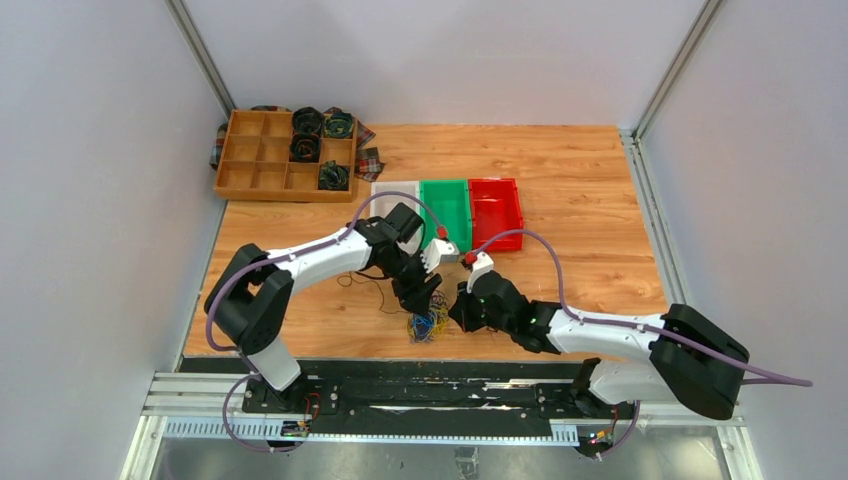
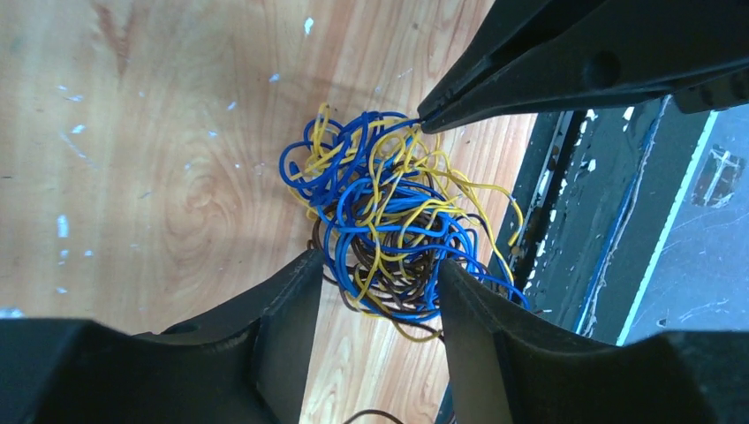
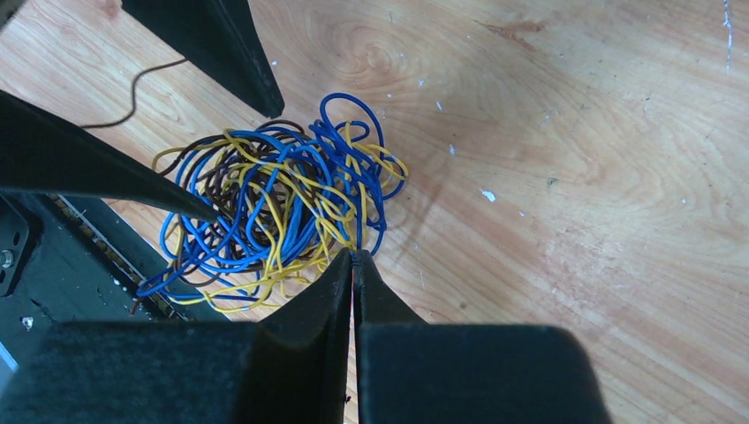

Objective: Untangle the cables
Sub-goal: Untie the cable.

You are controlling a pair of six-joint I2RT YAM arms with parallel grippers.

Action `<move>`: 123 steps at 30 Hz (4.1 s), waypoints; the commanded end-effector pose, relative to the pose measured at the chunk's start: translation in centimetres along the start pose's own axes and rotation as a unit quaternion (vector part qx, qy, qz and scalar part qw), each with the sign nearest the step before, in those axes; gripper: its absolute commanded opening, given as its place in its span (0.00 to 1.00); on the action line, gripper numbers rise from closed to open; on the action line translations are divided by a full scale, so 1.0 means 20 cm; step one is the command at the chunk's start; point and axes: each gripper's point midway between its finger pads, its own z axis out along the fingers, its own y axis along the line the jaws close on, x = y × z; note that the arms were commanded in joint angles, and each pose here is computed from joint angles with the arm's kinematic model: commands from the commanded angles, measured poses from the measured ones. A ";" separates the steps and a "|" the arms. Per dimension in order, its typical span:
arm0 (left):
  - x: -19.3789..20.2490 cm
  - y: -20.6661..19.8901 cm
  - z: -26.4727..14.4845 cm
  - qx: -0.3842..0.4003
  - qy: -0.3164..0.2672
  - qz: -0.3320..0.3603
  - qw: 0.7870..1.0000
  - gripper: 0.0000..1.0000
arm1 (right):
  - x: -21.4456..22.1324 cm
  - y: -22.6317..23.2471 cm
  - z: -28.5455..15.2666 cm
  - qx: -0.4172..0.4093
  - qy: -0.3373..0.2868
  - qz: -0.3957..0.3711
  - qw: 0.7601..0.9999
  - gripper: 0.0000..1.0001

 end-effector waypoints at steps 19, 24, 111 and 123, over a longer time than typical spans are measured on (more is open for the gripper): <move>0.03 -0.13 -0.34 -0.050 0.017 0.100 0.994 0.01 | -0.02 -0.25 -0.12 0.080 -0.033 0.050 0.995 0.01; 0.07 -0.15 -0.46 -0.085 0.025 0.130 0.988 0.01 | -0.03 -0.34 -0.18 0.122 -0.047 0.056 0.990 0.01; 0.15 -0.38 -1.12 -0.211 -0.071 0.394 0.892 0.00 | -0.70 0.96 -0.06 -0.245 -0.204 -0.240 0.917 0.45; 0.03 -0.35 -1.14 -0.220 -0.108 0.388 0.888 0.00 | -0.67 0.98 -0.18 -0.238 -0.227 -0.212 0.920 0.71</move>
